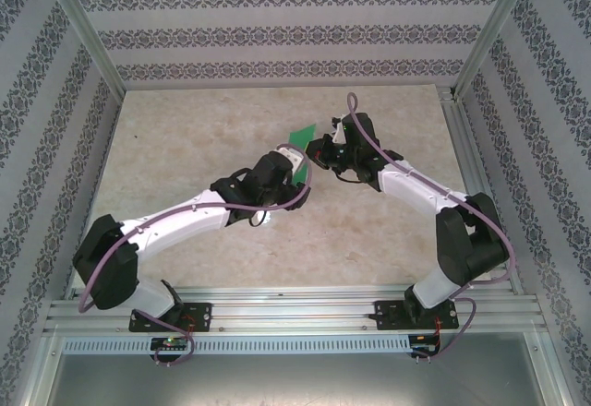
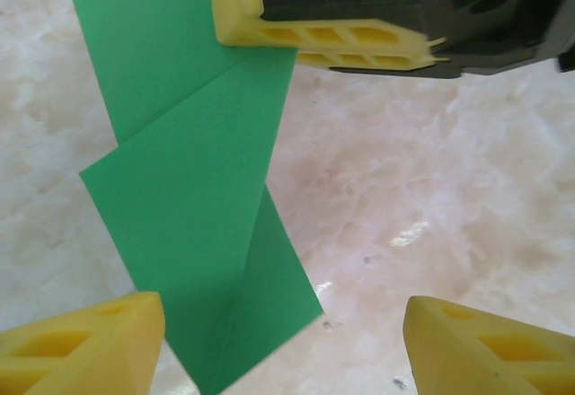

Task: Fold a paper plane with a square sheet of paper (fold left side to right side)

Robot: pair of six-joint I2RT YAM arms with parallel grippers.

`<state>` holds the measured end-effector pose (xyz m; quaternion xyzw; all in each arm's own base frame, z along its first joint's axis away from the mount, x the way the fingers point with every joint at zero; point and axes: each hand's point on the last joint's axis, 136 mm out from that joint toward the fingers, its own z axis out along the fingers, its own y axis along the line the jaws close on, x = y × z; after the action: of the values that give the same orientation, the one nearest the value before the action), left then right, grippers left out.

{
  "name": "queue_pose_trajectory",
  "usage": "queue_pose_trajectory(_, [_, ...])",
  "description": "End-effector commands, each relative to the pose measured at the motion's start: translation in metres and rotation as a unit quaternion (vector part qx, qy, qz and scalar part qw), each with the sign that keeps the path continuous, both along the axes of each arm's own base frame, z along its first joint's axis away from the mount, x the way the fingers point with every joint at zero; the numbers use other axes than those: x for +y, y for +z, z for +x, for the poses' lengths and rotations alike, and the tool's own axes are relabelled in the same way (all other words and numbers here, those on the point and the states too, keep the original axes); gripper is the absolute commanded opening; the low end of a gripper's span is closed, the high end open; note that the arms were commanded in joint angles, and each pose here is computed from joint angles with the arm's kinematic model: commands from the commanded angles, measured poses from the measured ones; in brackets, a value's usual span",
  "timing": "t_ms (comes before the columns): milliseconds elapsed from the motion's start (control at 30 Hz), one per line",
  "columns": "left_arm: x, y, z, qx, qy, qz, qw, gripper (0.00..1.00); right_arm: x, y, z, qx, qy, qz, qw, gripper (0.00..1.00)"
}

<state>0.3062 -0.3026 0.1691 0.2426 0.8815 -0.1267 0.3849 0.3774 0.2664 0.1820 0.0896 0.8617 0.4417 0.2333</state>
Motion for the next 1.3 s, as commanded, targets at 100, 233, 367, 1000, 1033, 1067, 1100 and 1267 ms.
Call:
queue_pose_trajectory(100, [0.010,0.000,0.016,-0.053,0.040,0.111,0.992,0.72,0.001,0.028,-0.007,-0.013,-0.014,0.007,1.000,0.00])
queue_pose_trajectory(233, [0.008,0.002,0.018,-0.075,0.054,0.139,0.986,0.64,0.002,0.030,-0.009,-0.011,-0.016,0.009,1.000,0.00])
queue_pose_trajectory(367, [0.001,-0.001,0.015,-0.074,0.042,0.135,0.987,0.51,0.001,0.029,-0.009,-0.011,-0.023,0.006,1.000,0.00])
queue_pose_trajectory(1000, [-0.002,-0.002,-0.006,-0.109,-0.009,0.043,0.993,0.65,-0.023,0.044,0.001,0.003,-0.052,0.026,0.998,0.00])
queue_pose_trajectory(1033, [-0.001,-0.003,-0.007,-0.115,-0.013,0.042,0.992,0.67,-0.023,0.044,0.000,0.003,-0.051,0.024,0.998,0.00])
queue_pose_trajectory(1067, [-0.001,-0.004,-0.007,-0.121,-0.015,0.042,0.992,0.69,-0.023,0.044,-0.001,0.005,-0.051,0.023,0.998,0.00])
queue_pose_trajectory(1100, [-0.001,-0.004,-0.006,-0.125,-0.016,0.044,0.991,0.70,-0.023,0.044,-0.001,0.006,-0.051,0.022,0.998,0.00])
queue_pose_trajectory(1267, [-0.009,-0.002,0.002,-0.135,-0.015,0.047,0.990,0.71,-0.022,0.040,-0.005,0.008,-0.049,0.015,0.999,0.00])
